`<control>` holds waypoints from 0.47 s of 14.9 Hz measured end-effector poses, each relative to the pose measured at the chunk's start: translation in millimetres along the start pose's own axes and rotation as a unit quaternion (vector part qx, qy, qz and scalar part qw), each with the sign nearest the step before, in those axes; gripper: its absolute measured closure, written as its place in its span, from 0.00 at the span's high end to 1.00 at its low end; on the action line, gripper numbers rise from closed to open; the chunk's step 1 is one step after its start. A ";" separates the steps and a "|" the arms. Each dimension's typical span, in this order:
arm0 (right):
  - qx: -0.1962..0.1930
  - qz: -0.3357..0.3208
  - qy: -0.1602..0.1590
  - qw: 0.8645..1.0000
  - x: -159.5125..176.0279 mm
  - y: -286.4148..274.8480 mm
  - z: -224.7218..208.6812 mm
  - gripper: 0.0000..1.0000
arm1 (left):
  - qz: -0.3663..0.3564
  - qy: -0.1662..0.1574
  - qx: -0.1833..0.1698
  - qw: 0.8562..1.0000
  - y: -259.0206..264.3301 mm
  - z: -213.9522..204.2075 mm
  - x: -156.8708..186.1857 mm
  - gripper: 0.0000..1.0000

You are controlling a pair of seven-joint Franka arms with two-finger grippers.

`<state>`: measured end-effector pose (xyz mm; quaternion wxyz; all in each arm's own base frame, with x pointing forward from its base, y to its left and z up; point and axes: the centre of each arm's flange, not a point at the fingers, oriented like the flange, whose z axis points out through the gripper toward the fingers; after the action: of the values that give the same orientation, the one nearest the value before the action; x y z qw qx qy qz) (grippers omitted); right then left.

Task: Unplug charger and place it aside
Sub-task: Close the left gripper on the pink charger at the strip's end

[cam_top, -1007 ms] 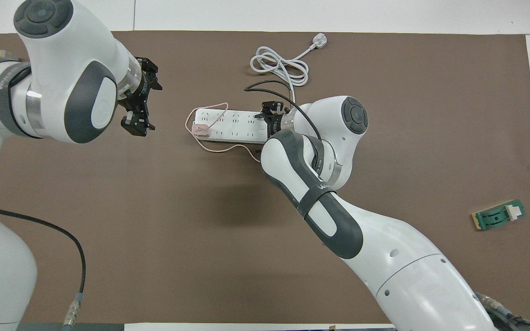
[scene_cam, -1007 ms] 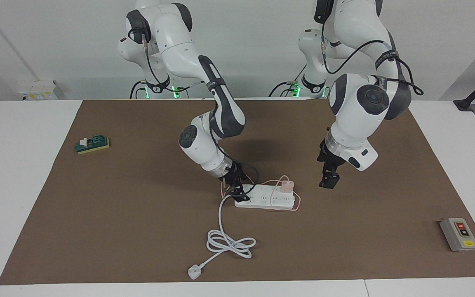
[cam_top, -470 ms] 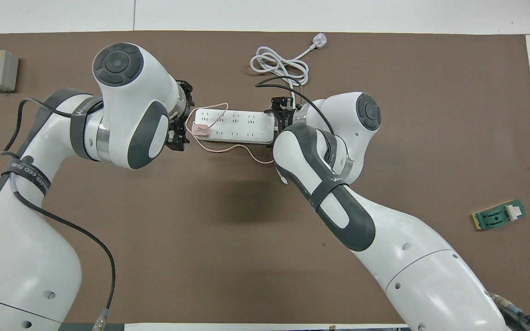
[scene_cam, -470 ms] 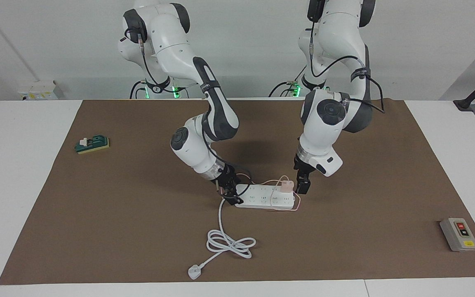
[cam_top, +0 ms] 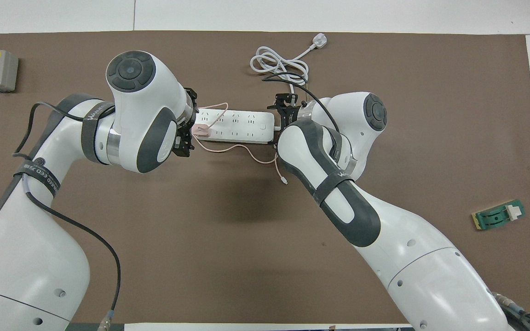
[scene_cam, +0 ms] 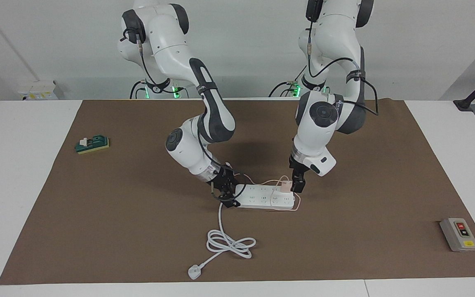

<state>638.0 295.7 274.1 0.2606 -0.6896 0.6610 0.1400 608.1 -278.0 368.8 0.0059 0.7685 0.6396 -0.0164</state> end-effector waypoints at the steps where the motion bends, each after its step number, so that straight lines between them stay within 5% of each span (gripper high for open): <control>1: 0.001 0.003 -0.003 1.000 -1.9 0.9 1.0 1.00 | 0.001 0.002 0.007 1.000 -0.7 9.5 -1.4 1.00; 7: 0.005 0.008 -0.009 1.000 -8.3 4.7 7.2 1.00 | 0.005 0.007 0.019 1.000 -1.9 28.6 -9.1 1.00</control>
<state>633.8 306.5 271.8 0.2691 -0.6817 0.6648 0.1447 604.1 -287.4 340.5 -0.0136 0.7719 0.6352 -0.0230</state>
